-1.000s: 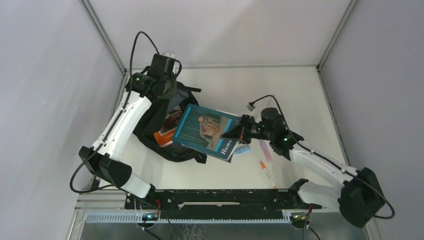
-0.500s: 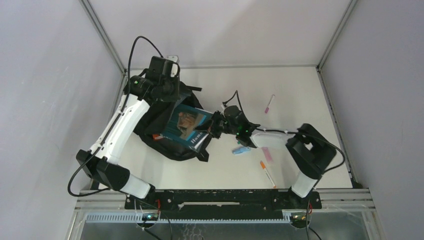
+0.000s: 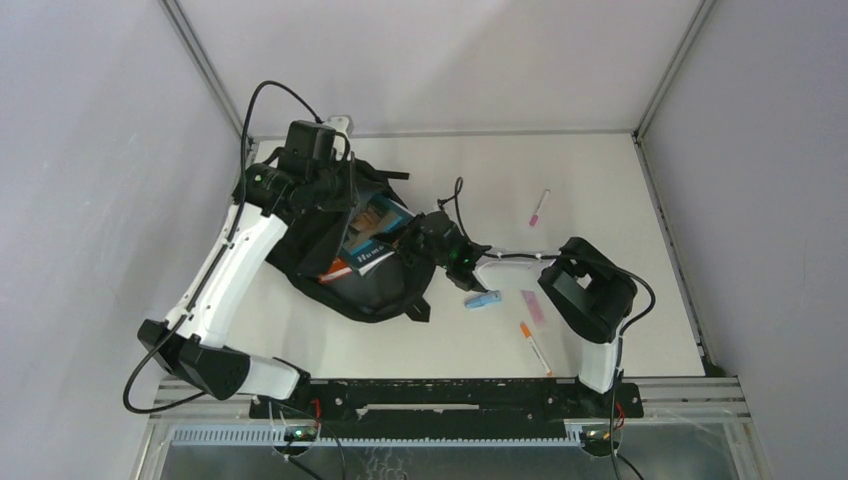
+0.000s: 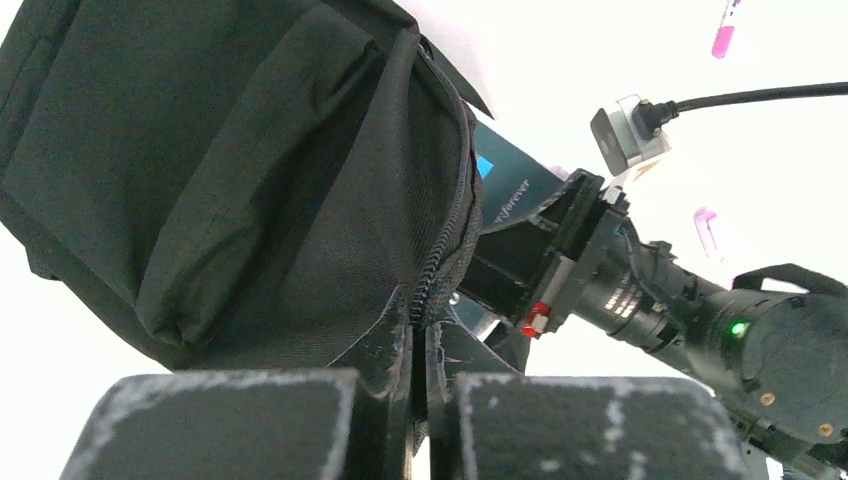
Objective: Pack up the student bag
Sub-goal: Place the book in the student bag.
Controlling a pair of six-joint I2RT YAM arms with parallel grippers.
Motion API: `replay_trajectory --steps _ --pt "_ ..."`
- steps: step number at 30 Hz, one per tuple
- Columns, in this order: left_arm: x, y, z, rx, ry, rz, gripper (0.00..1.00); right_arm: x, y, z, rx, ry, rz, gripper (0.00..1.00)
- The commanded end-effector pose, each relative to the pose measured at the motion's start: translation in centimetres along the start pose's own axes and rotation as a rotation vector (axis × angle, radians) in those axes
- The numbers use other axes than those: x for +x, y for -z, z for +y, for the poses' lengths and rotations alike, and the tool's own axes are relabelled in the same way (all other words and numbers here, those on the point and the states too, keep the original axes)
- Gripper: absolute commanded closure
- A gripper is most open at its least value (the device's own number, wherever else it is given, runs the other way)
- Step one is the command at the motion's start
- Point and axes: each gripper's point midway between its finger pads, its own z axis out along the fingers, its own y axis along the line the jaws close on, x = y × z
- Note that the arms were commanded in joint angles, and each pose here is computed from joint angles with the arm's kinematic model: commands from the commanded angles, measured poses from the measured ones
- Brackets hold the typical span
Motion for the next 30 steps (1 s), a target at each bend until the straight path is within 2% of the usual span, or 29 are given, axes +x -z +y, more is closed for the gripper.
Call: replay_trajectory --steps 1,10,11,14,15,18,20,24,30 --pt "-2.5 2.5 -1.4 0.083 0.012 -0.129 1.0 -1.9 -2.1 1.7 0.005 0.006 -0.19 1.0" --pt "-2.6 3.5 -2.6 0.155 0.014 -0.139 1.0 -1.0 -8.7 0.9 0.101 0.137 -0.151 0.98" --pt "-2.7 3.6 -2.6 0.155 0.016 -0.143 1.0 -0.8 -9.4 1.1 0.105 0.167 -0.139 0.89" --pt "-2.7 3.6 -2.3 0.14 0.019 -0.148 1.0 0.1 -9.5 0.5 0.106 0.21 -0.084 0.35" --pt "-2.6 3.6 -2.1 0.13 0.02 -0.148 1.0 0.3 -9.1 0.1 0.112 0.213 -0.077 0.23" --pt "-2.4 3.1 -1.7 0.112 0.023 -0.146 1.0 0.7 -7.7 -0.2 0.1 0.229 -0.063 0.04" --pt "-2.3 2.9 -1.7 0.112 0.026 -0.14 1.0 0.9 -6.8 0.0 0.112 0.27 -0.052 0.01" --pt "-2.2 2.2 -1.4 0.096 0.032 -0.136 1.0 1.5 -4.5 0.5 0.14 0.347 -0.024 0.0" --pt "-2.3 1.7 -0.8 0.08 0.044 -0.137 1.0 3.0 -1.9 -0.2 0.163 0.376 0.066 0.0"
